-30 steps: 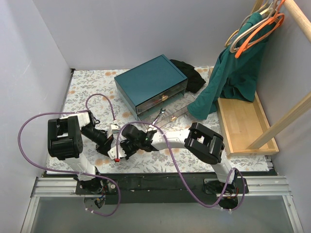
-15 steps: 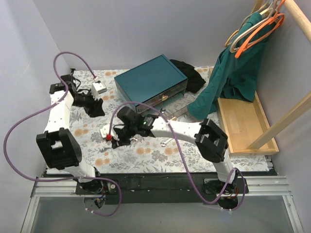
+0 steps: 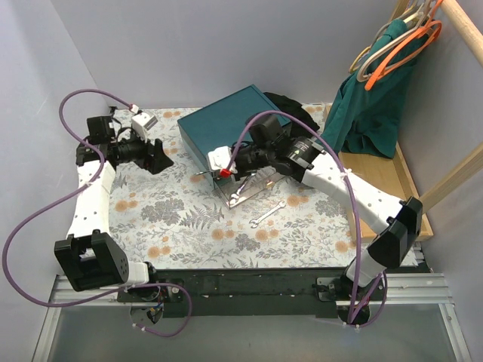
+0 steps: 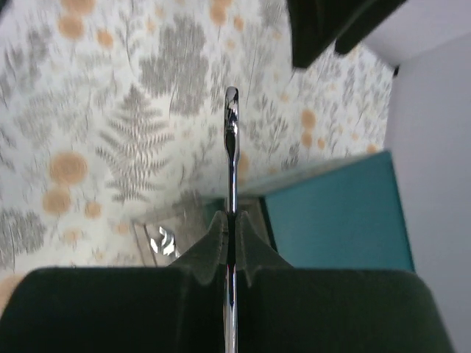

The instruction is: Sort the tools into containers

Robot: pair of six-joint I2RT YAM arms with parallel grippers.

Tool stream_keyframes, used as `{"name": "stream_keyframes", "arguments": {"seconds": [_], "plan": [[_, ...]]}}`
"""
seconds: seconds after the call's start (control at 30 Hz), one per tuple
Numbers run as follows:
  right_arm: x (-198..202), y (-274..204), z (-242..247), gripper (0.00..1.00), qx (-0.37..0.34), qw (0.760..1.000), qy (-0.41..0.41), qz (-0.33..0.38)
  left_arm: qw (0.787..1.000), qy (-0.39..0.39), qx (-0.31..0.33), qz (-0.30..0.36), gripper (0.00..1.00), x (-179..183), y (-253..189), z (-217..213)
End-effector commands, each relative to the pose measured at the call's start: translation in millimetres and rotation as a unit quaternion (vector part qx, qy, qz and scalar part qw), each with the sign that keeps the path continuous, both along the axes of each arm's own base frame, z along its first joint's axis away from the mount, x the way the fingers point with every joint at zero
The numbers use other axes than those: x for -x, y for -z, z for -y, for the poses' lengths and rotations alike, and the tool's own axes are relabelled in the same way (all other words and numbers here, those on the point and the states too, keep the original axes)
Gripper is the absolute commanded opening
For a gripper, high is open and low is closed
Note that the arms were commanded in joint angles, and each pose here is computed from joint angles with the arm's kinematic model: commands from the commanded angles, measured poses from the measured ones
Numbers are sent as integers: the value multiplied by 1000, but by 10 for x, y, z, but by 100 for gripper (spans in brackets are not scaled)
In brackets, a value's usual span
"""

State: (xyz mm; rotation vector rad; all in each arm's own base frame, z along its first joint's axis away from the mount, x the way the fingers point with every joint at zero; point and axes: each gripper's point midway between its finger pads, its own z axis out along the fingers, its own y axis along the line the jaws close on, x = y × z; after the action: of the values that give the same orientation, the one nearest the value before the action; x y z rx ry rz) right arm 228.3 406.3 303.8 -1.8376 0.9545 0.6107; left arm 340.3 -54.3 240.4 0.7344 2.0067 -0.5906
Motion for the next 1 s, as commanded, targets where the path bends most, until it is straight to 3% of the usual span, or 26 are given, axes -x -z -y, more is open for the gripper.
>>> {"name": "stream_keyframes", "arguments": {"seconds": [0.0,0.13,0.3,0.37,0.4,0.5,0.57,0.73,0.97], "plan": [[-324,670,446,1,110,991,-5,74,999,24,19,9,74,16,-87,387],[-607,1094,626,1,155,984,6,85,997,75,0,22,75,154,-111,771],[-766,1288,625,2,176,981,8,85,996,83,-5,33,75,254,-150,840],[-786,1273,618,11,173,981,16,84,996,84,-12,40,75,287,-154,830],[-814,1247,605,22,165,983,32,80,995,83,-19,46,75,287,-151,811],[-839,1204,632,41,158,983,53,80,995,84,-22,58,76,288,-216,807],[-826,1095,672,44,150,983,64,89,994,89,-9,57,76,303,-277,851],[-526,939,930,46,127,985,109,40,992,99,33,63,76,350,-472,967],[28,1590,1454,46,177,978,110,-21,993,101,55,34,76,601,-229,1066]]}}
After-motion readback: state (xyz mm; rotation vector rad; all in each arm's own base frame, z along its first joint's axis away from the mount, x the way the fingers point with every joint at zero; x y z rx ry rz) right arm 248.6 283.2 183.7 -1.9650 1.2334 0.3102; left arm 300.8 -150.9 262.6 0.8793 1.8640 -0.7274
